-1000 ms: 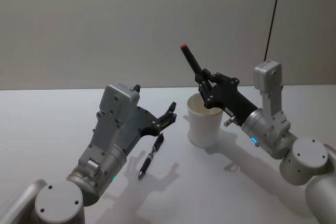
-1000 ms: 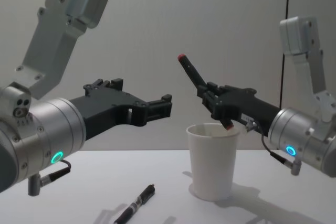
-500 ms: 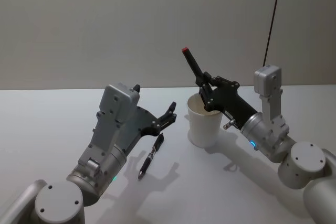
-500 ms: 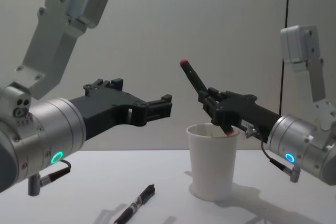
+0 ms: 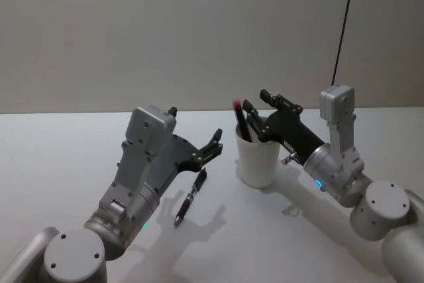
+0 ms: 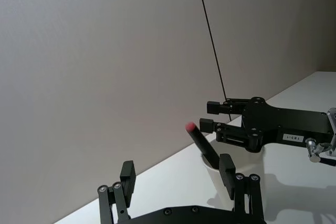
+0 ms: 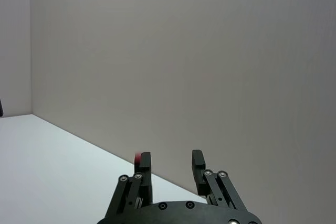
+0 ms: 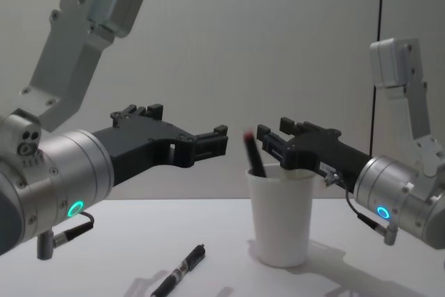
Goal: Place the pen into the pen holder.
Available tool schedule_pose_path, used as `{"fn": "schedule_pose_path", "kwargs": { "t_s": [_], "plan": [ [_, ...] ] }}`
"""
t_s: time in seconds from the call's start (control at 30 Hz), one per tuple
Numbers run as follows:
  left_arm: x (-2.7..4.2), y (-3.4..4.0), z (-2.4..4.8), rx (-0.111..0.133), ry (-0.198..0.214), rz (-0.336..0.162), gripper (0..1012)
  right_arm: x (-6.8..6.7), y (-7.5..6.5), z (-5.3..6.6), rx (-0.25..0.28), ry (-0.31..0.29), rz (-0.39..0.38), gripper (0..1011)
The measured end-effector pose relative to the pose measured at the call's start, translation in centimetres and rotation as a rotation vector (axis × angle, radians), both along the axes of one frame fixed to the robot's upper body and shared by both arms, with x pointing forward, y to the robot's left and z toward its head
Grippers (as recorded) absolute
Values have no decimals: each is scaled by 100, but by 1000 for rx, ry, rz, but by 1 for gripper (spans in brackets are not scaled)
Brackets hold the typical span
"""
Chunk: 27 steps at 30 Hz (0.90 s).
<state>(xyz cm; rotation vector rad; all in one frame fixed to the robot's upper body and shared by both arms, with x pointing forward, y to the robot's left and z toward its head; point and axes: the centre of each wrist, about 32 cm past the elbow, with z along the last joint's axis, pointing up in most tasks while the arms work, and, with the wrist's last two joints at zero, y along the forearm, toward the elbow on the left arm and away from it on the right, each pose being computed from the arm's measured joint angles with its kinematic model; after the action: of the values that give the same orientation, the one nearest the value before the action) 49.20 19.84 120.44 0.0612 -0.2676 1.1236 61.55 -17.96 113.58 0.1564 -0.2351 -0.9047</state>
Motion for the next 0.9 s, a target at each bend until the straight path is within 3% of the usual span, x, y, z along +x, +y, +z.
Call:
{"fn": "schedule_pose_path", "kwargs": {
  "t_s": [0.6, 0.9],
  "plan": [
    [0, 0, 0, 0, 0, 0, 1001, 0, 5, -7, -1, 1, -3, 976],
    [0, 0, 0, 0, 0, 0, 1001, -51, -53, 91, 30, -8, -20, 1002]
  ]
}}
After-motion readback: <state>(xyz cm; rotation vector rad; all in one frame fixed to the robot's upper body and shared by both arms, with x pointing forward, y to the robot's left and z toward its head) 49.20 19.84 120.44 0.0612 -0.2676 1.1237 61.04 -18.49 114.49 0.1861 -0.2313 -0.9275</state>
